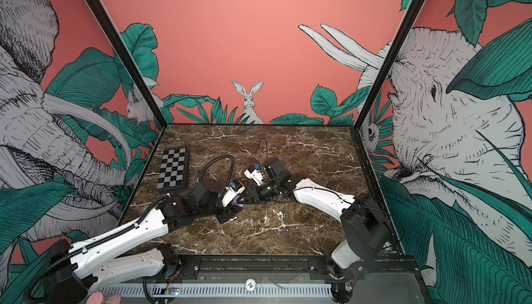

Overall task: Insert wireless bluetooth earbuds into charging case
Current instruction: Pick up the charging case from the center of the table, then open the charging case.

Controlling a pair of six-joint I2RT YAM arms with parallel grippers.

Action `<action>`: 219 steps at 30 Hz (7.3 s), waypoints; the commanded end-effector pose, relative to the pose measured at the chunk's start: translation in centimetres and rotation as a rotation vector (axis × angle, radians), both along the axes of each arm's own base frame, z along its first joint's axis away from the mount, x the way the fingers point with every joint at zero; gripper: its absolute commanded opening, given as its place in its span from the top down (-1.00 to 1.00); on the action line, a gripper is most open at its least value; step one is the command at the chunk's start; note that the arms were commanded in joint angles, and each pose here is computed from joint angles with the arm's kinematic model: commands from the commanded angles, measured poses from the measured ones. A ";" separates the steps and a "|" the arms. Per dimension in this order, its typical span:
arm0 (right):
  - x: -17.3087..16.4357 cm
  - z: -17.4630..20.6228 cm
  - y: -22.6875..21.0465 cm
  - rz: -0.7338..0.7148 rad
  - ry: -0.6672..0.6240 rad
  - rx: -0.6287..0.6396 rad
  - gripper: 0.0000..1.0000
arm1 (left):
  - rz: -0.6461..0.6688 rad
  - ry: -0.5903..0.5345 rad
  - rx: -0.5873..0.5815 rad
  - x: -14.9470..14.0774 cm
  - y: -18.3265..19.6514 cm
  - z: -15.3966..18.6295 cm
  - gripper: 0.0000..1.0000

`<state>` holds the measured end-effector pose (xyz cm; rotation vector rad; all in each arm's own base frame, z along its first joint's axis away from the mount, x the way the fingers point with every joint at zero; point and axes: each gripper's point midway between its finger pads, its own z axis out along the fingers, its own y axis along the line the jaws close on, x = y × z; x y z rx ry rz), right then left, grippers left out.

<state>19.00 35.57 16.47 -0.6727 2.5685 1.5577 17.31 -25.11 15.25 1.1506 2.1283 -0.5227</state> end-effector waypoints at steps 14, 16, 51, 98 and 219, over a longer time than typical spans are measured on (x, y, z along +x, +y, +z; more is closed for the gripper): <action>-0.9 1.4 0.7 0.053 -0.023 0.050 0.06 | -0.049 -0.062 -0.003 -0.4 0.0 0.4 1.00; -0.9 1.6 0.7 0.055 -0.028 0.050 0.08 | -0.054 -0.057 0.007 -0.5 0.0 0.1 1.00; -1.2 1.9 0.5 0.066 -0.064 0.052 1.00 | -0.047 -0.102 -0.078 -0.6 -0.4 3.6 -0.98; -10.1 11.6 -5.6 0.417 -0.361 0.200 1.00 | -0.352 0.526 -0.416 -9.1 0.3 11.7 -0.53; -3.1 11.6 -4.3 0.119 -1.285 -0.358 -0.96 | -0.470 0.142 -0.553 -9.0 -0.4 8.2 1.00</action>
